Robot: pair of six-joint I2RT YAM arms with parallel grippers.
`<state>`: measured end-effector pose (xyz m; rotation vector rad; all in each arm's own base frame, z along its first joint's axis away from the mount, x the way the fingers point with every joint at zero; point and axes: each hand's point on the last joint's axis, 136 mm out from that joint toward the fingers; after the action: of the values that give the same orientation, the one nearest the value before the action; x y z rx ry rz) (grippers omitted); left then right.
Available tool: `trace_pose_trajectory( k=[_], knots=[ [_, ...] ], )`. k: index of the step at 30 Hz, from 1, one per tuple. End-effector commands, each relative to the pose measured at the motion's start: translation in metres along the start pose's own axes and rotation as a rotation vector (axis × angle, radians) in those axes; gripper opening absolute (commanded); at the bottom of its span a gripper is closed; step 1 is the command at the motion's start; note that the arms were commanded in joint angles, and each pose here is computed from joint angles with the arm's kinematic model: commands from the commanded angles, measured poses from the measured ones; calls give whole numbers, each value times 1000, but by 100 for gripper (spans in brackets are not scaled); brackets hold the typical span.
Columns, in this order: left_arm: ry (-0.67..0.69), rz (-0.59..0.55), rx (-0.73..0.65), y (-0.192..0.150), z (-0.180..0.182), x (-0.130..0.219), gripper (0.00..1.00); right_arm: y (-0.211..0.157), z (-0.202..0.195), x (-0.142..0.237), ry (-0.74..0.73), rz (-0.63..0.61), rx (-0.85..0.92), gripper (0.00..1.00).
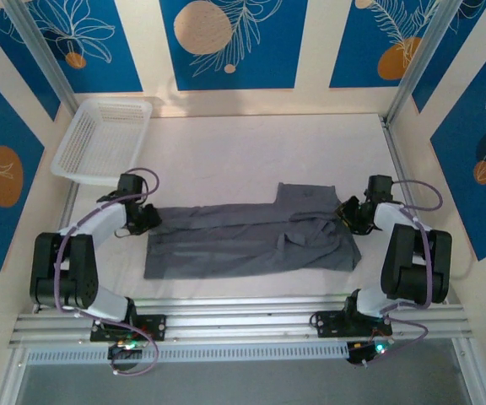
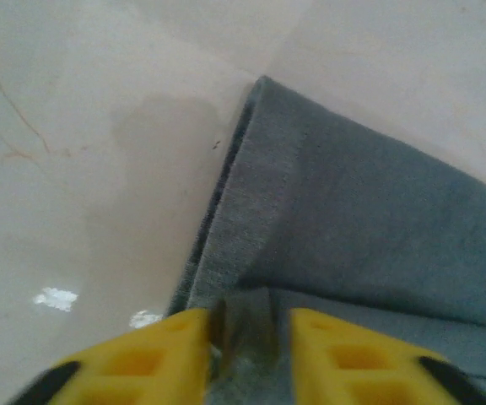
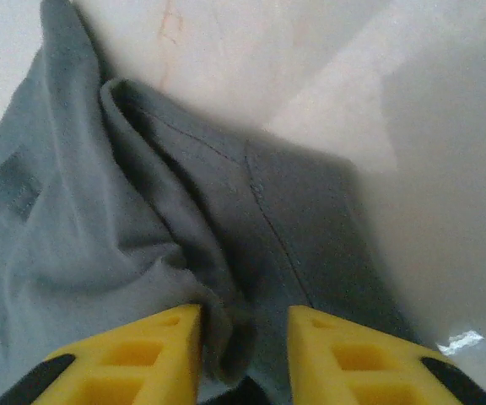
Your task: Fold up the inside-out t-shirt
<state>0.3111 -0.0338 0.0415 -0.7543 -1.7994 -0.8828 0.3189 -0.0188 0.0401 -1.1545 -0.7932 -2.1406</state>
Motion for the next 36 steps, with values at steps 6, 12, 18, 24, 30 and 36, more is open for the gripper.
trace_pose_trajectory(
  k=[6, 12, 18, 24, 30, 36],
  knots=[
    [-129, -136, -61, 35, -40, 51, 51, 56, 80, 53, 94, -233, 273, 51],
    [-277, -155, -191, 9, -91, 82, 56, 60, 135, 11, -22, -103, 544, 59],
    [-328, -149, -339, -33, -120, 93, 60, 16, 175, -45, 1, 70, 653, 60],
    [-304, -124, -403, -53, -120, 87, 61, -19, 191, -95, -1, 201, 678, 58],
    [-291, -117, -413, -55, -118, 83, 61, -29, 184, -112, -65, 247, 668, 24],
    [-299, -113, -415, -54, -122, 82, 61, -26, 191, -72, -30, 183, 667, 0]
  ],
)
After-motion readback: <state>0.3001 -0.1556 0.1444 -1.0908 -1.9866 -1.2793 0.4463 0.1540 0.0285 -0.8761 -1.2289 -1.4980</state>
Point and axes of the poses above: each hand's point on the last joint's axis, 136 mm out from that joint toward the fingers, its own x axis back along the fingers, its own z axis along the line the jaws close on, y = z × x, and after that the axes turned 6 degrees about x, right-handed
